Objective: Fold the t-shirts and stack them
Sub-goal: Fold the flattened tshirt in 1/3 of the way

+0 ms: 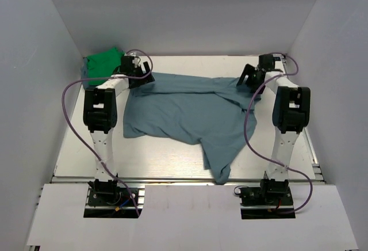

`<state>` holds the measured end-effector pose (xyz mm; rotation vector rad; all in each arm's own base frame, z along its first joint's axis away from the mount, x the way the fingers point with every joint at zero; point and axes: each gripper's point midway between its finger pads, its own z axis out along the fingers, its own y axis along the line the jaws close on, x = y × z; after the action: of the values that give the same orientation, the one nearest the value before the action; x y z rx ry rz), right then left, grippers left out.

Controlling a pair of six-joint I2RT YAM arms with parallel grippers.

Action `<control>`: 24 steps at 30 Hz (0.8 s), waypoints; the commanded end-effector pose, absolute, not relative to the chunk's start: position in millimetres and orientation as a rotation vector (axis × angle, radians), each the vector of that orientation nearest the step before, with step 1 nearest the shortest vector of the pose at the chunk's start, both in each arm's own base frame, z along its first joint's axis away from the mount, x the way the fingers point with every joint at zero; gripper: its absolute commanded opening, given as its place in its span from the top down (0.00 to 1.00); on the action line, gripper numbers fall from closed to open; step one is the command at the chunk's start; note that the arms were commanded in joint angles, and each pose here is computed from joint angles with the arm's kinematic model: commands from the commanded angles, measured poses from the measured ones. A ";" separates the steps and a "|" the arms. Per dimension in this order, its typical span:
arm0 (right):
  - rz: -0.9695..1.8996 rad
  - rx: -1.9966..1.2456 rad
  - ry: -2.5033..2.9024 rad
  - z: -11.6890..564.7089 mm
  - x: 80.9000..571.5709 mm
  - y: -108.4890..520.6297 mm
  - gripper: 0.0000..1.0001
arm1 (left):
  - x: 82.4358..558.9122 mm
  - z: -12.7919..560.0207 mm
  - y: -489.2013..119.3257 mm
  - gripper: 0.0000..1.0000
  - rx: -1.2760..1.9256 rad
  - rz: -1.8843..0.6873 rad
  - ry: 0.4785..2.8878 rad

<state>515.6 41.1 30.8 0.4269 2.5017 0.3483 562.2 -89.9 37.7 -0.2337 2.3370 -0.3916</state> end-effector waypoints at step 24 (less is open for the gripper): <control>0.111 -0.126 2.316 176.6 440.8 69.8 0.11 | 512.4 191.8 -71.7 0.00 -0.198 -0.280 2.171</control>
<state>483.4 45.5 186.9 -0.0333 2.2816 0.1341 553.2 -92.1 127.0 -0.1650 2.2587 -0.3716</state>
